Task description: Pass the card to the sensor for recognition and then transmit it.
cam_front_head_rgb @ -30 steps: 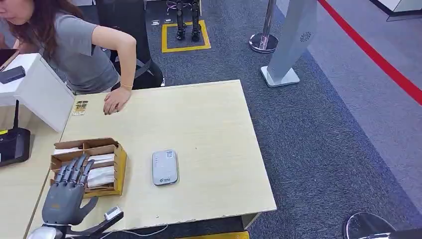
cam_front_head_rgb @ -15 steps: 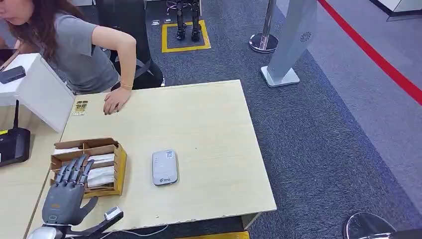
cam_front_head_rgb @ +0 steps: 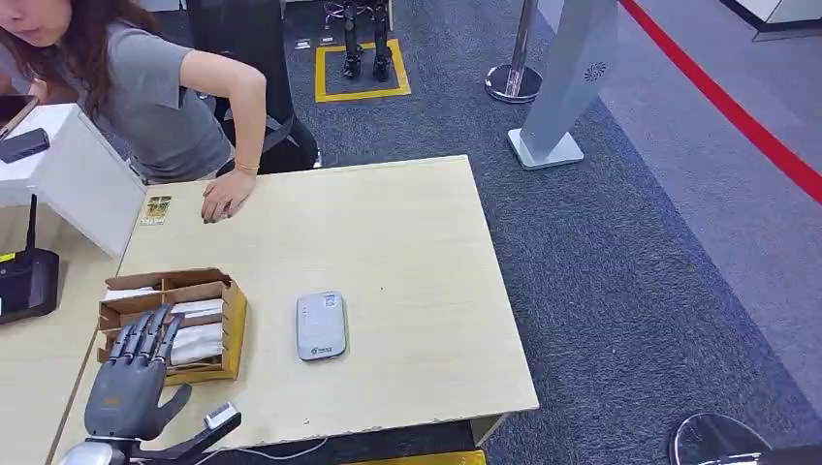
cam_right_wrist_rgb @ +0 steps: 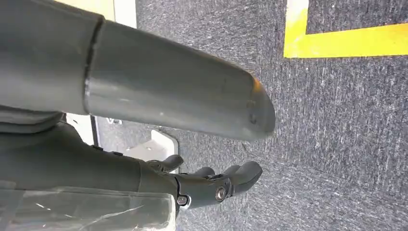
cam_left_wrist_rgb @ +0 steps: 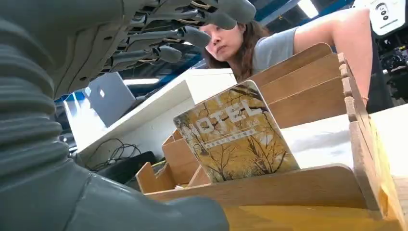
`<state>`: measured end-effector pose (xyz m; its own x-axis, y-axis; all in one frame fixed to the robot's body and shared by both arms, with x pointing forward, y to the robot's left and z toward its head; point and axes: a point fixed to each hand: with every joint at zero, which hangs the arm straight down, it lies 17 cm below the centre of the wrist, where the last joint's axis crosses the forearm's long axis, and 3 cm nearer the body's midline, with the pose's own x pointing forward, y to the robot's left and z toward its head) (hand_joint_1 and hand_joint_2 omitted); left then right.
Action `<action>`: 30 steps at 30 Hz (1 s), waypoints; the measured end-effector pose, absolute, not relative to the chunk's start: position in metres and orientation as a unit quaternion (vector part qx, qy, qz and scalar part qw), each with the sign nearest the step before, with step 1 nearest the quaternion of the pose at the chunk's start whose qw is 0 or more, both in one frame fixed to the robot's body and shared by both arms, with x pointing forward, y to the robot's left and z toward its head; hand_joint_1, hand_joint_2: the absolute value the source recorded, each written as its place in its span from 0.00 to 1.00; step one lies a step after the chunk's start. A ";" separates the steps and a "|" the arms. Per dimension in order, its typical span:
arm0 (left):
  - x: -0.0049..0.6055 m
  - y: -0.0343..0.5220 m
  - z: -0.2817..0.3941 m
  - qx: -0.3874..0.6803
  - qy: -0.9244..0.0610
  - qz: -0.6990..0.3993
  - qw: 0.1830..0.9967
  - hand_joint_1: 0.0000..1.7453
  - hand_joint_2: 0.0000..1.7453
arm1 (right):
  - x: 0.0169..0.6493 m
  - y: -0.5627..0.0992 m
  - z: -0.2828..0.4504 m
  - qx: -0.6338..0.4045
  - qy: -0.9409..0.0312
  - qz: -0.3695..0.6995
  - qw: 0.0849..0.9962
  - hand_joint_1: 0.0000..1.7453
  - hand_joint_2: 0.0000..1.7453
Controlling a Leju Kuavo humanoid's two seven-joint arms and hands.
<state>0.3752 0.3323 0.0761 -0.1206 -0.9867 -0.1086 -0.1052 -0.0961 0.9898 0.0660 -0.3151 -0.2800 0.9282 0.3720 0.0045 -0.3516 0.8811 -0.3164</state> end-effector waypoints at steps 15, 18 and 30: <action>0.375 0.332 0.075 0.515 -0.527 -0.531 0.417 0.03 1.00 | 0.066 -0.315 -0.280 -0.157 -0.033 0.187 0.969 0.00 0.00; 0.375 0.332 0.075 0.515 -0.527 -0.531 0.417 0.08 1.00 | 0.066 -0.315 -0.280 -0.158 -0.033 0.188 0.969 0.00 0.00; 0.375 0.332 0.074 0.517 -0.527 -0.531 0.417 0.25 1.00 | 0.066 -0.316 -0.280 -0.158 -0.031 0.190 0.968 0.00 0.00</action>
<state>0.3748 0.3323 0.0739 -0.1188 -0.9868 -0.1100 -0.1015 -0.0981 0.9900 0.0657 -0.3155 -0.2800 0.9258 0.3779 0.0007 -0.3581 0.8778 -0.3180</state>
